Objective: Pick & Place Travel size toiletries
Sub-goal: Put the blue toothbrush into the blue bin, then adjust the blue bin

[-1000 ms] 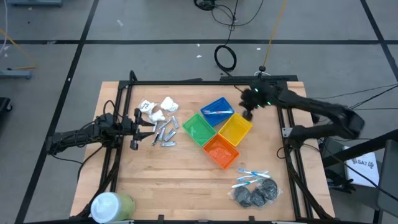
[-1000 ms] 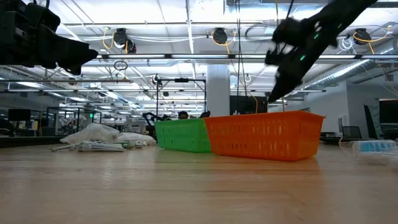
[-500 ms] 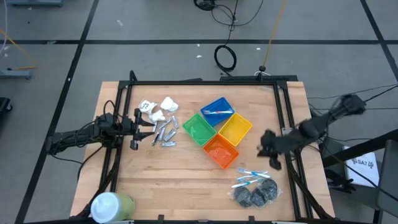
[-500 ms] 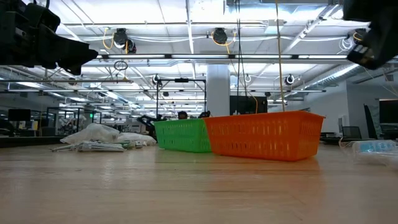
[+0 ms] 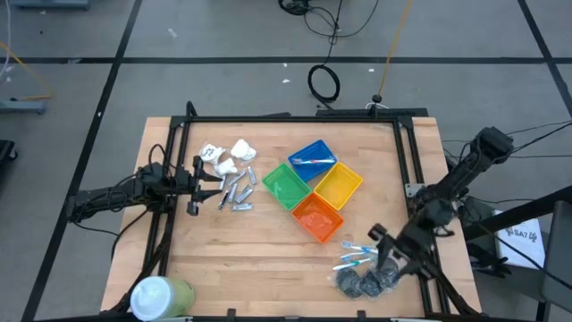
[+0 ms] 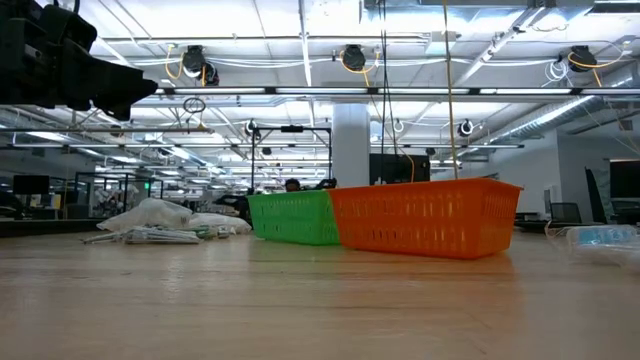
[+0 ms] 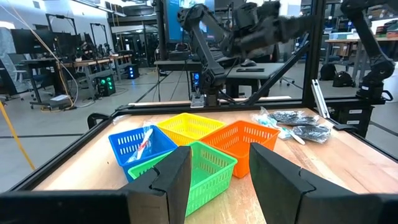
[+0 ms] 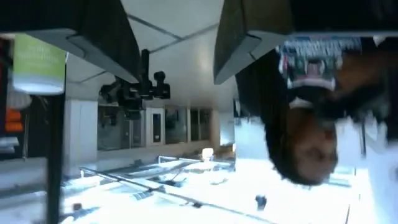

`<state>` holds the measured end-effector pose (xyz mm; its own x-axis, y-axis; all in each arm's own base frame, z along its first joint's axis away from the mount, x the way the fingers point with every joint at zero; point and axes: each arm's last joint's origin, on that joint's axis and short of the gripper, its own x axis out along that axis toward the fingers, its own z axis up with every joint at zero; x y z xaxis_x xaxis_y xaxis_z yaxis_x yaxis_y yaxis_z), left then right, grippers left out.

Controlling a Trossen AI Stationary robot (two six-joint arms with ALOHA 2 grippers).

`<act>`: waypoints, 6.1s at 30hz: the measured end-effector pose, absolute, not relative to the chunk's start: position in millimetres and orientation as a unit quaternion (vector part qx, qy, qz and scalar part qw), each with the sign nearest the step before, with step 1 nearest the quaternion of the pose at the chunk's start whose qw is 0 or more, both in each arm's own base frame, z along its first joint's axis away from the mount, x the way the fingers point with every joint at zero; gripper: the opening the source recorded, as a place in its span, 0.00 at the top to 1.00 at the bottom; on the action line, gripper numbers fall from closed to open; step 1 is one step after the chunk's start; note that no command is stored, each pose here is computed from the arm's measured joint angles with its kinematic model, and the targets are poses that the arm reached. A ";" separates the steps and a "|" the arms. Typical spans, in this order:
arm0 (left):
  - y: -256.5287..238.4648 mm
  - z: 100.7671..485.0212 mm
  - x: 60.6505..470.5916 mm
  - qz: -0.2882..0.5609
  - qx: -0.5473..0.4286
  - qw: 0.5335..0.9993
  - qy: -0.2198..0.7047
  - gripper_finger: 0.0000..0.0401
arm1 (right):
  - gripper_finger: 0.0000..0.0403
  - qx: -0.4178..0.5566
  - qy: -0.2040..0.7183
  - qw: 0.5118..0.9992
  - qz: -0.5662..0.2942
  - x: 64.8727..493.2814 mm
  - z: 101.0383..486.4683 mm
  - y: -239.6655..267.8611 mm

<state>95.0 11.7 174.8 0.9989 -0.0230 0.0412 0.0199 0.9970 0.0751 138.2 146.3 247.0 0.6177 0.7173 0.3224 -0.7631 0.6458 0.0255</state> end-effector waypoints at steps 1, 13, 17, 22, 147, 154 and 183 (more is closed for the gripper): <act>11.7 174.8 95.0 -0.011 0.037 0.999 -0.021 0.60 | 0.50 0.057 -0.129 0.901 0.410 141.7 250.9 153.2; 11.7 174.8 95.0 -0.011 0.037 0.999 -0.021 0.60 | 0.51 -0.019 0.443 0.895 0.044 156.1 245.5 164.2; 11.7 174.8 95.0 -0.011 0.037 0.999 -0.021 0.60 | 0.53 -0.011 0.501 0.865 0.037 156.8 214.8 168.2; 11.7 174.8 95.0 -0.011 0.038 0.999 -0.021 0.60 | 0.56 -0.017 0.514 0.857 0.033 158.6 187.8 170.0; 11.7 174.8 95.0 -0.011 0.037 0.999 -0.021 0.60 | 0.95 -0.156 0.411 0.898 -0.014 288.7 178.1 -164.4; 11.7 174.7 95.1 -0.011 0.037 0.999 -0.021 0.60 | 0.90 -0.148 0.419 0.896 -0.011 284.3 170.0 -161.6; 11.7 174.8 95.0 -0.011 0.037 0.999 -0.021 0.60 | 0.53 -0.184 0.372 0.908 -0.058 284.1 209.8 -130.7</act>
<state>95.0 11.7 174.8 0.9989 -0.0234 0.0412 0.0202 0.9970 0.0752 284.1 -130.7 209.8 0.7159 -0.2430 -0.6545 -0.0307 0.9256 -0.3772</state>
